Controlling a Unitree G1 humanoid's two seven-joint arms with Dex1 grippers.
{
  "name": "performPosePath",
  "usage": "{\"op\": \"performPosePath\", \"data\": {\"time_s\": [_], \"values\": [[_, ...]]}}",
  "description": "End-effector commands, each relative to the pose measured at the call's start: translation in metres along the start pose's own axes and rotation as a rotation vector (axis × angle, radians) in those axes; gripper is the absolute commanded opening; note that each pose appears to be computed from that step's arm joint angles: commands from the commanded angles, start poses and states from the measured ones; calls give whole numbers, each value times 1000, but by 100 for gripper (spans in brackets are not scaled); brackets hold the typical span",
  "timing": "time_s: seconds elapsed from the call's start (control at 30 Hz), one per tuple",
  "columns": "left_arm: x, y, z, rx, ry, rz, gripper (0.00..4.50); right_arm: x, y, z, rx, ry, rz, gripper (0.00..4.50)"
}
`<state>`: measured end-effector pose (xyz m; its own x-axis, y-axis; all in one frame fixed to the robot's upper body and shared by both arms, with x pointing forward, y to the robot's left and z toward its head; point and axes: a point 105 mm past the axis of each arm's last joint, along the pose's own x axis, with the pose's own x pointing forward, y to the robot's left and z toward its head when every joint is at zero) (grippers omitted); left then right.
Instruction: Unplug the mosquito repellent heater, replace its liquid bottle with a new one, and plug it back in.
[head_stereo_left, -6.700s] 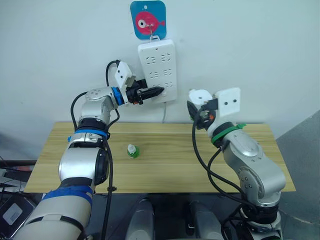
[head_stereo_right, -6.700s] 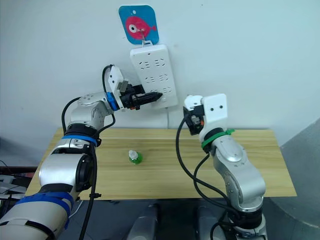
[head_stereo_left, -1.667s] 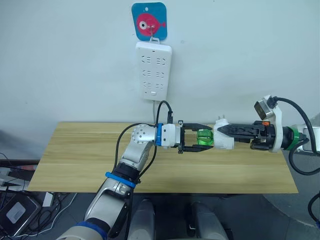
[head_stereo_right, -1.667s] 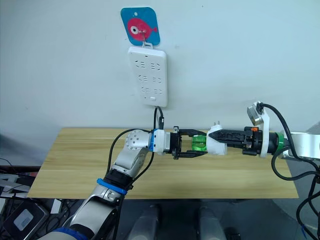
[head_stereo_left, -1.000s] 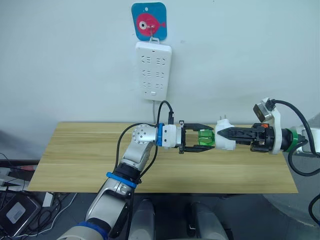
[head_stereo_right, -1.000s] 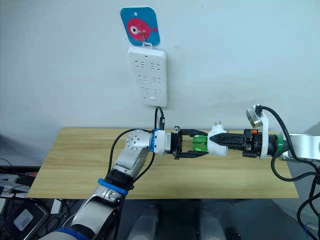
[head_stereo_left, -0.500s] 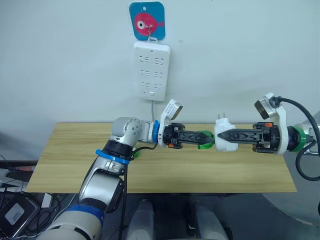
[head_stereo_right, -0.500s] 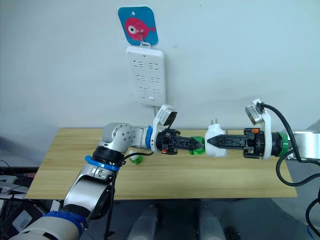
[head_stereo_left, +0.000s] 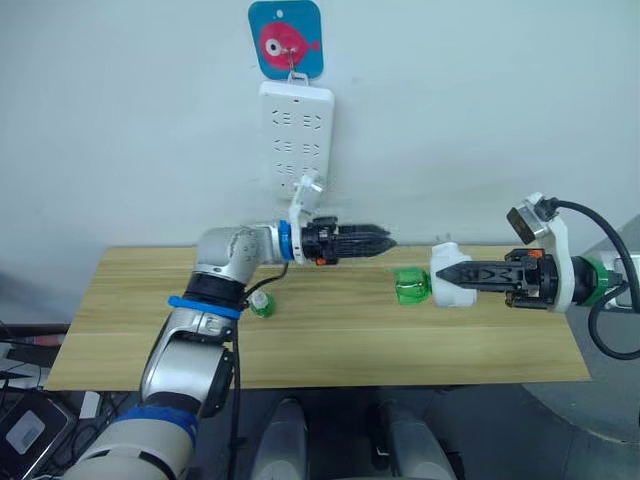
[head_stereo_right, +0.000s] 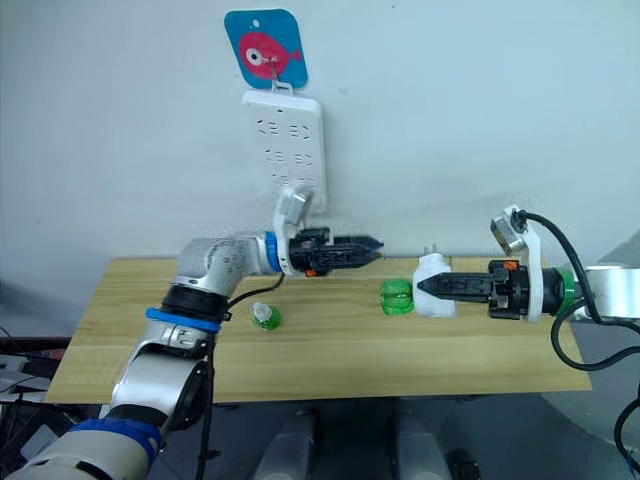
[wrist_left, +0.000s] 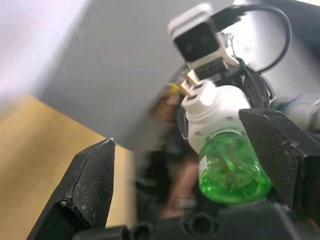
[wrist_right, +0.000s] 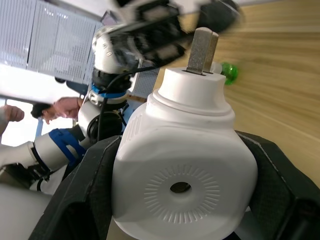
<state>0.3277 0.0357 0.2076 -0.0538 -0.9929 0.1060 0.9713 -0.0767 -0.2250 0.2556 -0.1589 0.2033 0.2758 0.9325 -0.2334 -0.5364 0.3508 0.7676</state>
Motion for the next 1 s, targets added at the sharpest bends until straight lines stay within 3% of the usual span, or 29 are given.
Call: {"op": "performPosePath", "data": {"time_s": [0.03, 0.17, 0.4, 0.57, 0.93, 1.0], "values": [[5, -25, 4, 549, 74, -74, 448, -15, 15, 17, -18, -54, 62, 311], [5, -34, -6, 958, 58, -68, 448, -21, 14, 20, 6, -52, 61, 311], [13, -37, -23, 1486, -2, -44, 448, -16, 13, 25, 11, -55, 70, 311], [28, -39, -16, 1625, -113, 13, 448, -12, 16, 25, 4, -46, 90, 311], [42, -39, -19, 1690, -143, -9, 448, -9, 20, 25, -7, -30, 107, 311], [42, -39, -19, 1693, -146, -14, 409, -9, 19, 24, -6, -30, 104, 311]]}}
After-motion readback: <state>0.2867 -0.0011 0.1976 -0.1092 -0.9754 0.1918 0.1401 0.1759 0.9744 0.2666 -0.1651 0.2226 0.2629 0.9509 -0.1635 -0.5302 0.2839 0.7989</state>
